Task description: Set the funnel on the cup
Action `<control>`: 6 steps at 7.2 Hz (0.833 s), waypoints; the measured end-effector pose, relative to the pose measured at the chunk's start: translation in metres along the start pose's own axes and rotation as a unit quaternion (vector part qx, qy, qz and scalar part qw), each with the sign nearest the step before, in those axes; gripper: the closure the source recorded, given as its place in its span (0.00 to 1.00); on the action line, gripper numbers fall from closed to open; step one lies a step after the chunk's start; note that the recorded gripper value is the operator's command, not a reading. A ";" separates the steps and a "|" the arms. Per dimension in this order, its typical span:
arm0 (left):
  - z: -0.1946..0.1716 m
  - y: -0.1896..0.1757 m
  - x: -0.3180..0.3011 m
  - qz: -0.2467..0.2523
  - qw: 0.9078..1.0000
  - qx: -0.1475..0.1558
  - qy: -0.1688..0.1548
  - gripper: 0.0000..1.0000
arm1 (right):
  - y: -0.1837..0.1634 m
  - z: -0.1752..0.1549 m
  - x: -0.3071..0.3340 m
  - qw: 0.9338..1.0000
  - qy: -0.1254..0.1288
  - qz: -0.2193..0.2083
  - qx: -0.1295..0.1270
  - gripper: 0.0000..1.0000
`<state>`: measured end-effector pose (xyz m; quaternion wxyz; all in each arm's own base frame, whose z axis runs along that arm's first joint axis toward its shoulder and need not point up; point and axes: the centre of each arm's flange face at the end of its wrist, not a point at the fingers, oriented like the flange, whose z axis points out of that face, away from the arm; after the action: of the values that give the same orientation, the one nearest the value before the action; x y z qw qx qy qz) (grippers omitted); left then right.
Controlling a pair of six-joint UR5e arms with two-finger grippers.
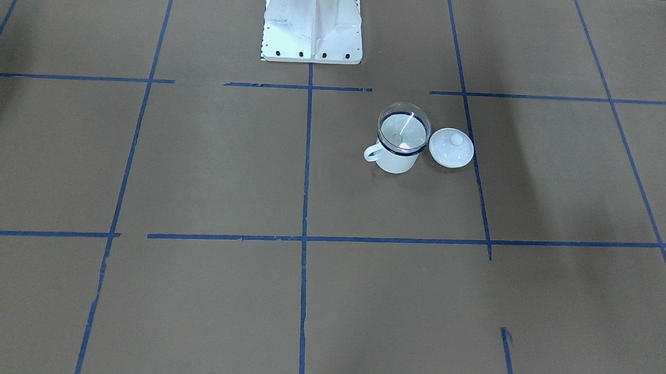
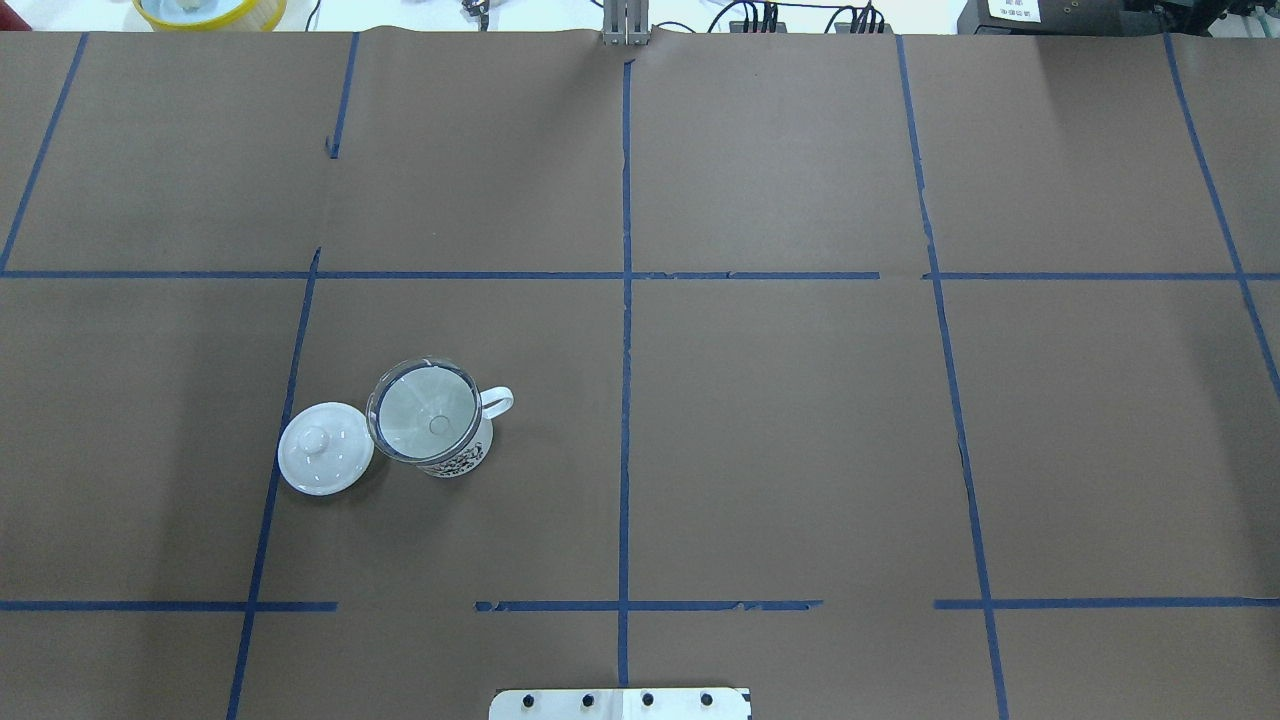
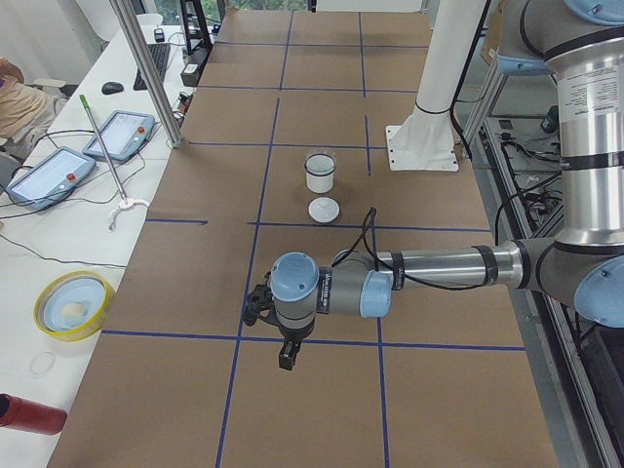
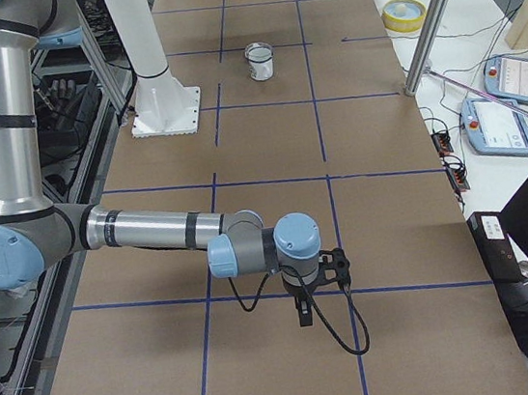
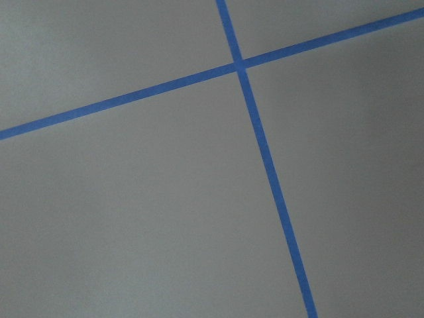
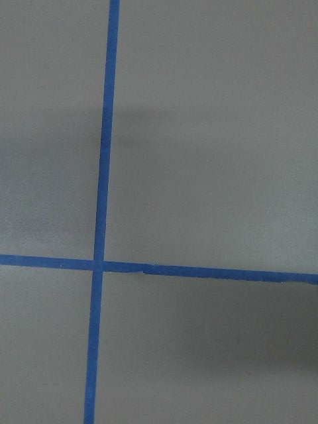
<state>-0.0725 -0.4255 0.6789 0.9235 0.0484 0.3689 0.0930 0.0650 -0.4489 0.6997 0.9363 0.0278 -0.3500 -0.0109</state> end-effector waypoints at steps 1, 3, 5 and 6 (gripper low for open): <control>-0.004 -0.006 0.000 -0.012 1.000 -0.008 0.002 0.00 | 0.000 0.000 0.000 1.000 0.000 0.000 0.000 0.00; -0.014 -0.015 0.006 -0.015 1.000 -0.008 0.002 0.00 | 0.000 0.000 0.000 1.000 0.000 0.000 0.000 0.00; -0.022 -0.019 0.013 -0.007 1.000 0.000 0.001 0.00 | 0.000 0.000 0.000 1.000 0.000 0.000 0.000 0.00; -0.027 -0.021 0.018 -0.001 1.000 0.005 0.000 0.00 | 0.000 0.000 0.000 1.000 0.000 0.000 0.000 0.00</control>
<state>-0.0756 -0.4420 0.6445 0.9235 0.0528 0.3691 0.0903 0.0650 -0.4489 0.6997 0.9363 0.0278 -0.3500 -0.0109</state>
